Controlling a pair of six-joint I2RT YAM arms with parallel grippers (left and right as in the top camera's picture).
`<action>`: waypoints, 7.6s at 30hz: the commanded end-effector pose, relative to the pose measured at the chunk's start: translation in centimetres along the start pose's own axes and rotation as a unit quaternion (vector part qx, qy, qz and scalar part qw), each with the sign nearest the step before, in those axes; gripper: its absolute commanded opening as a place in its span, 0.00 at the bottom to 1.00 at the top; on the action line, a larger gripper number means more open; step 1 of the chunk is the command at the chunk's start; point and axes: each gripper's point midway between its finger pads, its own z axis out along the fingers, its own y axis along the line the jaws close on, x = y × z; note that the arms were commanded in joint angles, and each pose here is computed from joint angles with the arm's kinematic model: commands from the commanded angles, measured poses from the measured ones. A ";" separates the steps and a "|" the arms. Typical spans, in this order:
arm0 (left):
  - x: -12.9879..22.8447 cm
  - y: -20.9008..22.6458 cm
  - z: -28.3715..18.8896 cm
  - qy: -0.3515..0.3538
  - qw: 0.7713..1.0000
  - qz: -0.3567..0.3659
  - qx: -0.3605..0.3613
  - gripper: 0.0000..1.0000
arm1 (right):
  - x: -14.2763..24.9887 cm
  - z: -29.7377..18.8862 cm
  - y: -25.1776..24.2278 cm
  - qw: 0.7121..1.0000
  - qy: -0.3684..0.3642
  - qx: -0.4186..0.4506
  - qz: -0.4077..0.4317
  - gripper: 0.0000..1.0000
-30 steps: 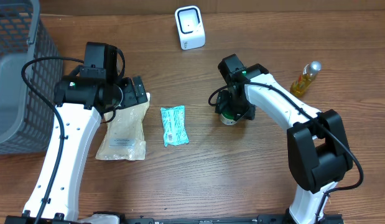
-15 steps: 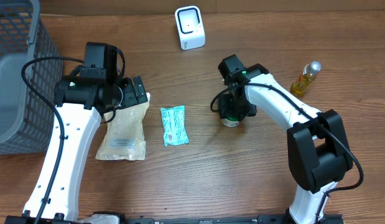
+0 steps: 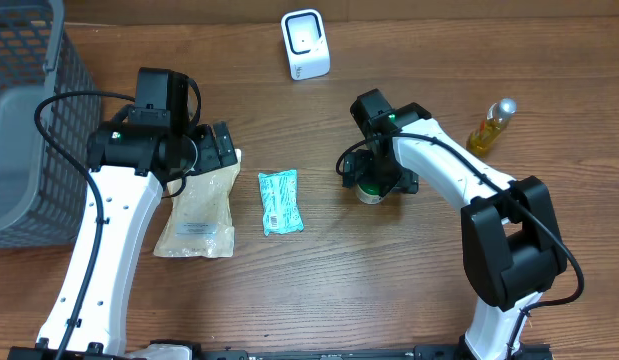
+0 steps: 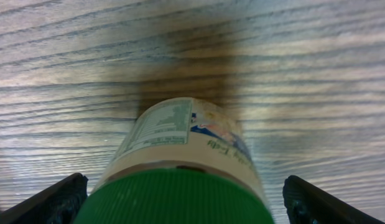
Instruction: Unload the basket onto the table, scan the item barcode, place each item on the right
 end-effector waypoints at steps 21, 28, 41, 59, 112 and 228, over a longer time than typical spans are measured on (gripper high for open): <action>-0.3 0.1 -0.2 -0.006 1.000 0.002 -0.002 1.00 | -0.6 0.1 0.0 0.996 -0.018 0.011 -0.088 0.58; -0.3 0.1 -0.2 -0.006 1.000 0.002 -0.002 1.00 | -0.6 0.1 0.0 0.998 -0.016 0.011 -0.065 0.74; -0.3 0.1 -0.2 -0.006 1.000 0.002 -0.002 1.00 | -0.5 1.4 -0.1 0.998 -0.002 0.018 -0.065 0.56; -0.3 0.1 -0.2 -0.005 1.000 0.002 -0.002 1.00 | 3.1 -6.6 4.3 0.986 0.116 -0.103 -0.054 0.38; -0.3 0.1 -0.2 -0.006 1.000 0.002 -0.002 1.00 | 11.3 -13.4 9.0 0.891 0.354 -0.284 0.030 0.34; -0.3 0.1 -0.2 -0.006 1.000 0.002 -0.002 1.00 | -29.2 -13.4 13.9 0.684 -0.678 -0.268 -0.033 0.18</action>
